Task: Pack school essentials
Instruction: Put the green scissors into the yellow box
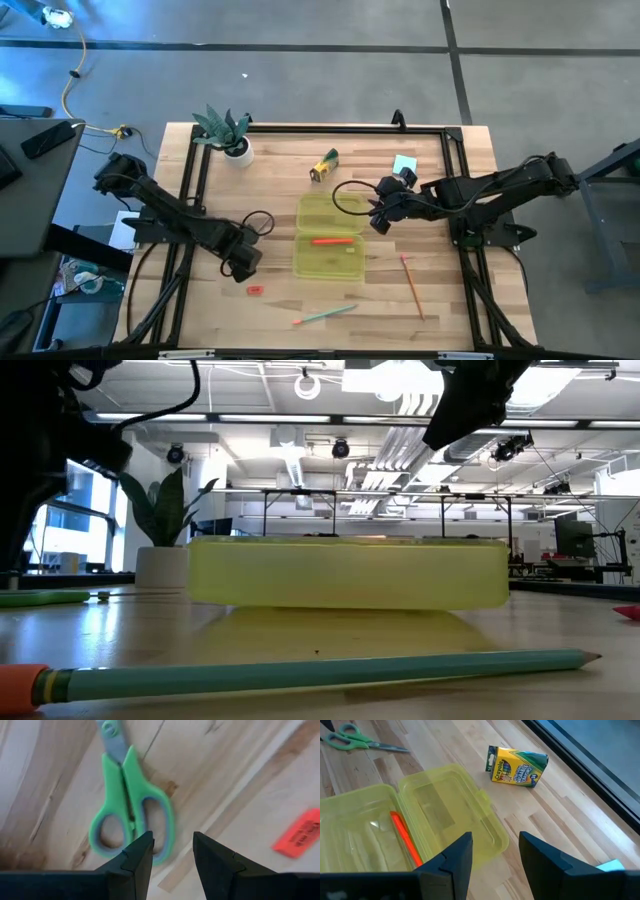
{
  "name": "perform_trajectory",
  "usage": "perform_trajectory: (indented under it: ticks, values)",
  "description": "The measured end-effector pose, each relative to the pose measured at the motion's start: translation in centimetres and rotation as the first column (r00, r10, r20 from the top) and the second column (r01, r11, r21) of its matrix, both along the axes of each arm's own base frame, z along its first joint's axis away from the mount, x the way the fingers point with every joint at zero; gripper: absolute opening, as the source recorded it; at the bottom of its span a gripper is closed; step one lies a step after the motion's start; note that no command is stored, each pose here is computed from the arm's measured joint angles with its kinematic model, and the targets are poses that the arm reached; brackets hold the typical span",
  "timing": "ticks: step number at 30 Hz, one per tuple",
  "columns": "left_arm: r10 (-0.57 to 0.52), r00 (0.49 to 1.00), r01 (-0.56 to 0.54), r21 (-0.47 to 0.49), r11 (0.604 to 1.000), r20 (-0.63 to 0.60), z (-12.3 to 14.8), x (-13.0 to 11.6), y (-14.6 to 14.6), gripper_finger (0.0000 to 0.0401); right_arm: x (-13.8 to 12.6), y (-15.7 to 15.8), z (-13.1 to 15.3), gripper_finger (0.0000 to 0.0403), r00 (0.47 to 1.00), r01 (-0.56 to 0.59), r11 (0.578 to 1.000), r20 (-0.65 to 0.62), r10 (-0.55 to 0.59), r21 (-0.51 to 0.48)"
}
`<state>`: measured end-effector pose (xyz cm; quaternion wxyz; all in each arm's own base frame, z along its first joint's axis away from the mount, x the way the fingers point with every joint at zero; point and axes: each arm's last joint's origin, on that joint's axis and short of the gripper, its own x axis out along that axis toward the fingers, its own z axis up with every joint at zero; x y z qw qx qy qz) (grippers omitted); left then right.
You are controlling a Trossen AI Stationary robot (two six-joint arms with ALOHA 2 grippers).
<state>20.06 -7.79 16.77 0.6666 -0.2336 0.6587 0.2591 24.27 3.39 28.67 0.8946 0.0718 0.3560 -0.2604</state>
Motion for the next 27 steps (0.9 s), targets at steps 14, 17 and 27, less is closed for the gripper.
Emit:
perform_trajectory:
  ticks: [14,17,27]
  values:
    - [0.009,0.999,-0.009,-0.003,1.000,0.037,-0.65,-0.02,-0.17,0.0129,0.02,0.00,0.02,0.0152,1.000,0.000,1.000,0.003,0.000,0.001]
    - [0.000,0.999,0.000,-0.001,1.000,0.050,-0.65,-0.01,-0.42,0.0129,0.02,0.00,0.02,0.0152,1.000,0.000,1.000,0.003,0.000,0.000]
    - [0.007,0.998,-0.009,0.025,1.000,0.059,-0.68,-0.04,-0.49,0.0129,0.02,0.00,0.02,0.0152,1.000,0.000,1.000,0.003,0.000,0.001]
